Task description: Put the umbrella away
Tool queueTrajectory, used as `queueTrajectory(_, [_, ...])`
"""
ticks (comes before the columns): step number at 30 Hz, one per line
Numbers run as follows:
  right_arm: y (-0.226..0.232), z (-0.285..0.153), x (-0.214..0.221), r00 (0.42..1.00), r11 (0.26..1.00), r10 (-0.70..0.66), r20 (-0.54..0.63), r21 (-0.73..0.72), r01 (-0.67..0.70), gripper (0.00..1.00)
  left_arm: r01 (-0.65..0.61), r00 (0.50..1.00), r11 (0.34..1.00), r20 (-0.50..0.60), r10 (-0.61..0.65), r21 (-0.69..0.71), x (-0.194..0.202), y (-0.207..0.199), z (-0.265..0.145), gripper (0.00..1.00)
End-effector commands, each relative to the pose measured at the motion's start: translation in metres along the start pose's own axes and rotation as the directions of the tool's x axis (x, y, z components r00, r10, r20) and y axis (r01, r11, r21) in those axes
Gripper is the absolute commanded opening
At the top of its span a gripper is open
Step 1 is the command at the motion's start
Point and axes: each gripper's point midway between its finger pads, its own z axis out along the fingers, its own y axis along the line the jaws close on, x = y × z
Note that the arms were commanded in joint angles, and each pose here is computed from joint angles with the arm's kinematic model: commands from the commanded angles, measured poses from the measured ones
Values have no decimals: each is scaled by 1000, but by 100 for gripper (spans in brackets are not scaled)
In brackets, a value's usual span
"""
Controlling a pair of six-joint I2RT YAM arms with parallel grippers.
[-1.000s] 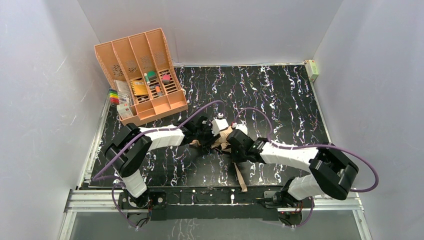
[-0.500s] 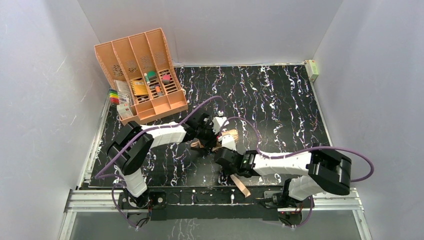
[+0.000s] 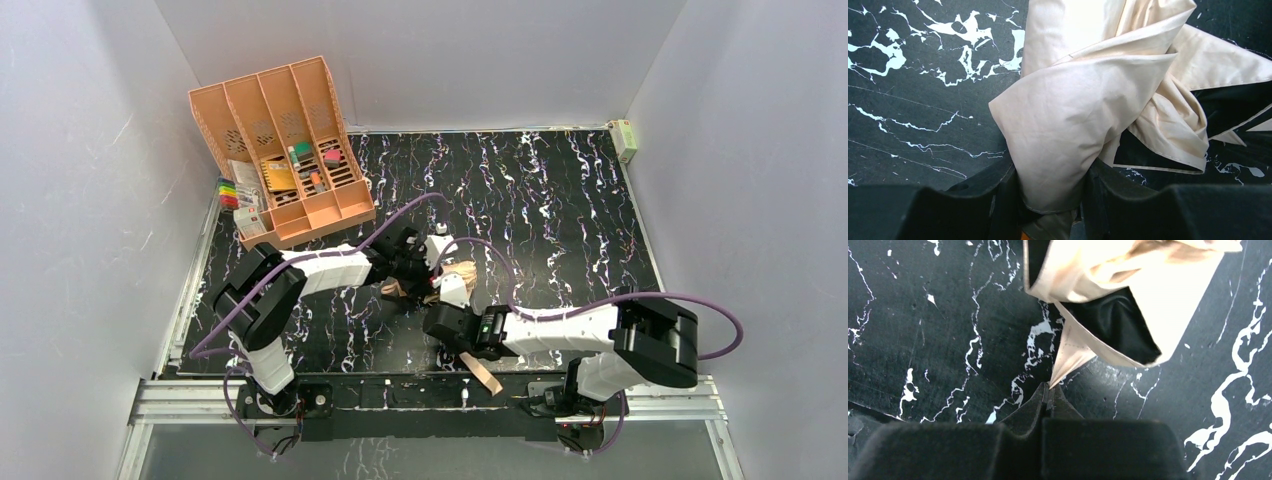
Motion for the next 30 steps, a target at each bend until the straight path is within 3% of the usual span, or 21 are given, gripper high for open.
queueTrajectory(1, [-2, -29, 82, 955, 997, 0, -296, -74, -23, 0, 18, 998, 962, -50, -33, -273, 27, 63, -9, 0])
queueTrajectory(12, [-18, -43, 105, 934, 983, 131, -333, -79, -166, 1, 0, 998, 968, -61, -16, -251, 35, 56, -10, 0])
queueTrajectory(21, [-26, -53, 112, 919, 980, 161, -360, -52, -192, 14, -5, 998, 970, -62, -10, -243, 35, 55, -8, 0])
queueTrajectory(30, [-30, -56, 108, 921, 978, 182, -344, -33, -206, 0, -10, 998, 971, -66, -6, -237, 35, 54, -8, 0])
